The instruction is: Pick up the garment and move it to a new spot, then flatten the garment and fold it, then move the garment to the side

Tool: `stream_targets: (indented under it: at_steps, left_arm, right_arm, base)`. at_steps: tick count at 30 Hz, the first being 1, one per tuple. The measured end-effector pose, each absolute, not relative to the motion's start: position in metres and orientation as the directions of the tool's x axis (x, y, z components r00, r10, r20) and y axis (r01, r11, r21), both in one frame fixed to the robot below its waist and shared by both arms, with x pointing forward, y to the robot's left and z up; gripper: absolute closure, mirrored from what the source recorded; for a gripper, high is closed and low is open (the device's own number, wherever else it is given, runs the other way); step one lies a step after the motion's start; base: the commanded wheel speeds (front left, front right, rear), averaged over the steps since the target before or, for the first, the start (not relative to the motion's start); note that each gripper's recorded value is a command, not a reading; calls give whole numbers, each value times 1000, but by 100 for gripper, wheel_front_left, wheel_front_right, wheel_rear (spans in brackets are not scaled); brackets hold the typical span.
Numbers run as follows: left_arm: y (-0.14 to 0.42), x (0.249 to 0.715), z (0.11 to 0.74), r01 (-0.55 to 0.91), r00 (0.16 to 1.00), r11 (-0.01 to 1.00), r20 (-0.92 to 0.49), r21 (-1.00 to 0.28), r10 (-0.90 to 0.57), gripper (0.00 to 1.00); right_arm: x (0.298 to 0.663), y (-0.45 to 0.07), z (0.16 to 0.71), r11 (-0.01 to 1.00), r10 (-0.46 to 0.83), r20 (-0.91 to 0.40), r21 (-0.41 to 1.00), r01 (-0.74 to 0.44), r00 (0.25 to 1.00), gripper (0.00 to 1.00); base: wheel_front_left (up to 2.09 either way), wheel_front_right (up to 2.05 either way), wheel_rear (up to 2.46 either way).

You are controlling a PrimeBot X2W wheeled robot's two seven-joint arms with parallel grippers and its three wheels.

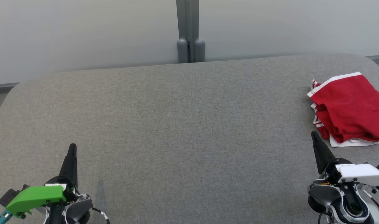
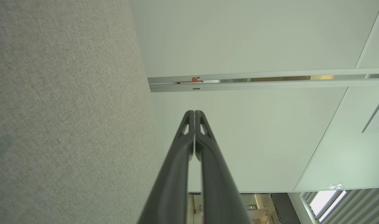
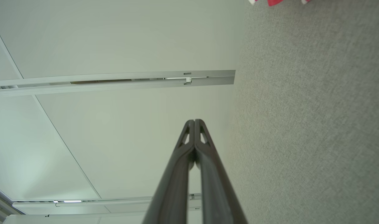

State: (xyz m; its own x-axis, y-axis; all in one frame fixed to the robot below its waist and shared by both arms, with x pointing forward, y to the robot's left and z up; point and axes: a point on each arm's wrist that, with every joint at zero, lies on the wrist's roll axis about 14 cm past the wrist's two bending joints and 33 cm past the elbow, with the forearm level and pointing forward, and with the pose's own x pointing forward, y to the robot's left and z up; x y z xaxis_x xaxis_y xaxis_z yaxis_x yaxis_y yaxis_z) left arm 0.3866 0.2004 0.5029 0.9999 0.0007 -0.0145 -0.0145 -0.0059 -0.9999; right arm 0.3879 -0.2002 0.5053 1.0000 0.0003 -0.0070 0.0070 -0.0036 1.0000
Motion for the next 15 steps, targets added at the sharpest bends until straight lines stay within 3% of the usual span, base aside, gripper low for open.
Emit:
stream_targets:
  at_steps: [15]
  left_arm:
    - [200, 387, 503, -14, 1000, -5, -14, -1000, 2, 100]
  right_arm:
    - [388, -200, 505, -5, -1, -7, 1000, 7, 1000, 100]
  base:
    - [0, 0, 0]
